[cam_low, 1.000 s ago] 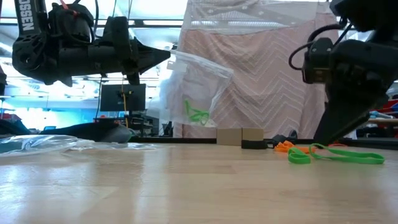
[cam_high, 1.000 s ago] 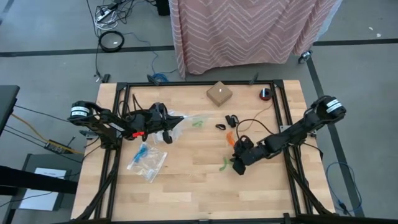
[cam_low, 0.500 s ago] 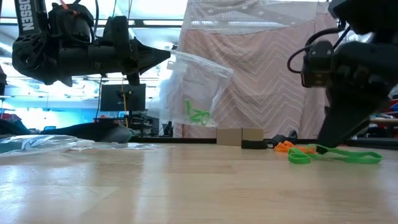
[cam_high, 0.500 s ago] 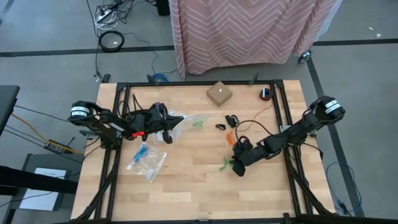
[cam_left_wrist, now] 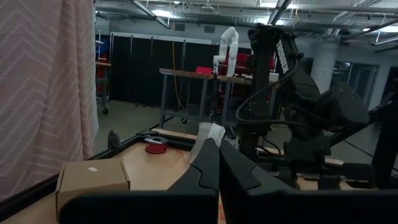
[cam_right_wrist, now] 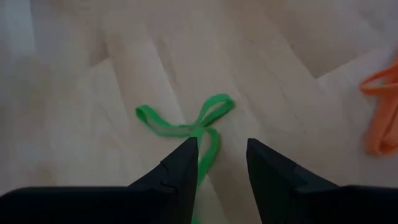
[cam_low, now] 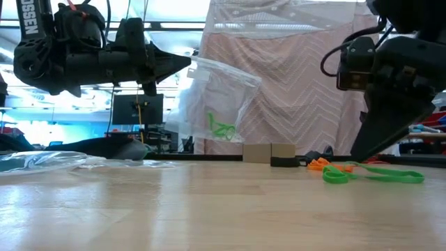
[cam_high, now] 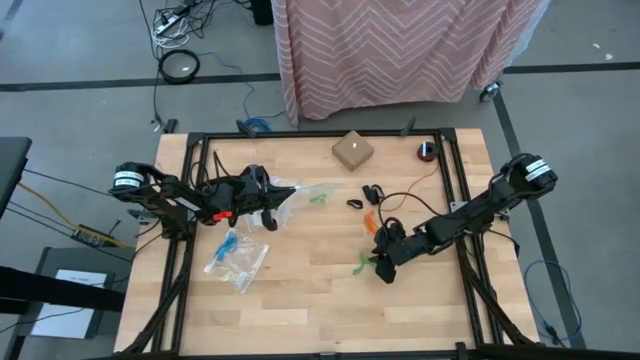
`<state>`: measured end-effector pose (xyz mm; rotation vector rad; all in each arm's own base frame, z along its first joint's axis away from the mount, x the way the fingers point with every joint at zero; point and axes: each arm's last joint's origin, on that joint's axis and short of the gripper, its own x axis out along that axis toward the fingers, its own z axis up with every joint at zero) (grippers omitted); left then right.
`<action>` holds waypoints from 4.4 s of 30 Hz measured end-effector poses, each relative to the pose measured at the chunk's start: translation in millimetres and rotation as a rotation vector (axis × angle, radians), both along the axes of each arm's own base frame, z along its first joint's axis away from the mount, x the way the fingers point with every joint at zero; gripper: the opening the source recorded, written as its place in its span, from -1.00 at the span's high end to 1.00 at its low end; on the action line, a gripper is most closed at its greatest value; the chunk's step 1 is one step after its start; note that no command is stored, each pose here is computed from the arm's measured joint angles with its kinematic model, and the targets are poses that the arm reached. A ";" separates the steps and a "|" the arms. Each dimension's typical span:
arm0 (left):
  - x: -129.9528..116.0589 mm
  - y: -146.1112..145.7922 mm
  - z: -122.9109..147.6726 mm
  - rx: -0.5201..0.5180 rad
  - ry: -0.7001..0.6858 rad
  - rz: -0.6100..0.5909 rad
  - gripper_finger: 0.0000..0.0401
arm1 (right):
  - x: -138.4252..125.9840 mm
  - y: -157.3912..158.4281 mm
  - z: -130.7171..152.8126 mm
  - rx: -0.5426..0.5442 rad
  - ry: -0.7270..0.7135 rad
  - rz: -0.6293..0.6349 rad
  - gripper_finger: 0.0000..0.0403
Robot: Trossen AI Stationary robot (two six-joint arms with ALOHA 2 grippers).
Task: Sort rubber bands
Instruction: Put the green rubber band into the transparent zip bag
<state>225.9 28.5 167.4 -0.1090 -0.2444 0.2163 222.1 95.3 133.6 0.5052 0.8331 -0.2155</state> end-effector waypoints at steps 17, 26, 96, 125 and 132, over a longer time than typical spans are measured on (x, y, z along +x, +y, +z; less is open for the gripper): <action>0.1 0.0 -0.5 -0.001 0.005 0.000 0.98 | 0.7 3.2 0.9 0.008 -0.027 -0.015 0.37; 0.2 0.0 -0.7 -0.001 0.007 0.000 0.98 | -1.4 8.9 1.6 -0.001 -0.044 -0.011 0.37; 10.9 -3.1 14.1 -0.014 -0.081 -0.144 0.98 | 116.7 -99.5 158.8 -0.851 -0.674 0.029 1.00; 12.3 -1.8 13.2 0.010 -0.060 -0.096 0.98 | 119.8 -88.2 157.1 -0.892 -0.681 0.006 1.00; 12.5 -1.8 12.2 0.022 -0.048 -0.090 0.98 | 118.4 -73.8 160.0 -0.907 -0.702 -0.003 1.00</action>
